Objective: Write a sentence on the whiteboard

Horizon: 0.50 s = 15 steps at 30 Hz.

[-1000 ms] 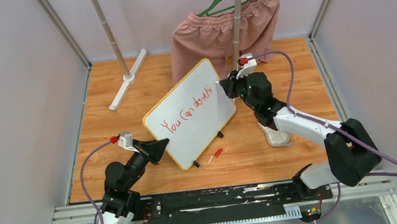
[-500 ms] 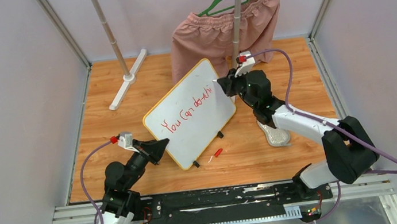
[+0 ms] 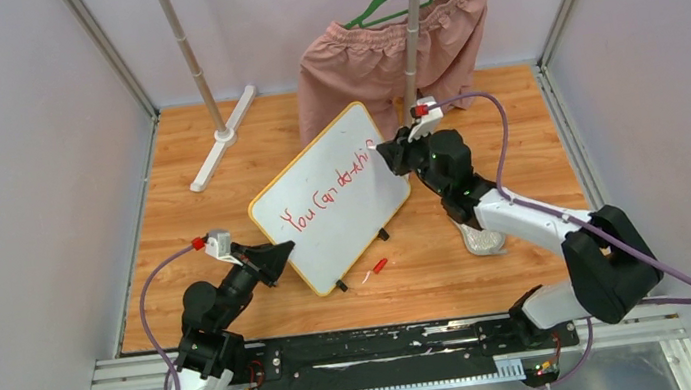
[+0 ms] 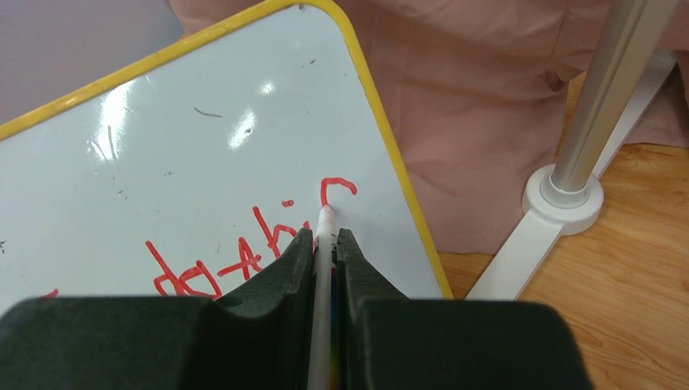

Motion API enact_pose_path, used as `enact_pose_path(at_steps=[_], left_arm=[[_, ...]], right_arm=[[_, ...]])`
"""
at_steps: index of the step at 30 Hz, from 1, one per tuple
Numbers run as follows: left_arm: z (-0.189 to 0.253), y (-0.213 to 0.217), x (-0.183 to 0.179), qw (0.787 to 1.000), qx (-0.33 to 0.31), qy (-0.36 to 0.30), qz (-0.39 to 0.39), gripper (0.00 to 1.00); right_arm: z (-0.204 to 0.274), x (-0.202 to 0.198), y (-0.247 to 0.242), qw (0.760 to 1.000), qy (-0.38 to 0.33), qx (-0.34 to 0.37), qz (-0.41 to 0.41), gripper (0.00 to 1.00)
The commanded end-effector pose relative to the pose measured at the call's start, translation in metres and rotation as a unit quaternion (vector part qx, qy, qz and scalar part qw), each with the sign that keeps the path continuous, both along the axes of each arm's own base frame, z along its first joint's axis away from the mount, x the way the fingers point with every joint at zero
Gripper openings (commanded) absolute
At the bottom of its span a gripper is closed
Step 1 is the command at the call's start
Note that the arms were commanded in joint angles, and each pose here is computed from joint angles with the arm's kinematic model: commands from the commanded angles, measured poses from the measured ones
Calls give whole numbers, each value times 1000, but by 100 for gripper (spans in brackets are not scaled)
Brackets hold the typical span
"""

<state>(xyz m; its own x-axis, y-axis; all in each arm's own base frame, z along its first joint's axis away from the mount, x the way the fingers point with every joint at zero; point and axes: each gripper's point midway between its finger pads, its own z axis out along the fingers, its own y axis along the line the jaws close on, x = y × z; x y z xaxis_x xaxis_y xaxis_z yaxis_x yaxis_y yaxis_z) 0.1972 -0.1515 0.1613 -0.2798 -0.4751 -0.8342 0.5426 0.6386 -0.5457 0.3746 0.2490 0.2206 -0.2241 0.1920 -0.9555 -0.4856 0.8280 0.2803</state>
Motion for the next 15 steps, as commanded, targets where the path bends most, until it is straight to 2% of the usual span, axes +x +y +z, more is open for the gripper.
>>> enact_pose_path(at_steps=[1, 15], left_arm=[[-38, -5, -5, 999, 32, 18, -20, 0], [-39, -5, -5, 999, 33, 20, -21, 0]], right_arm=[[-15, -13, 0, 1000, 18, -7, 4, 0], [-27, -3, -21, 998, 38, -29, -46, 0]])
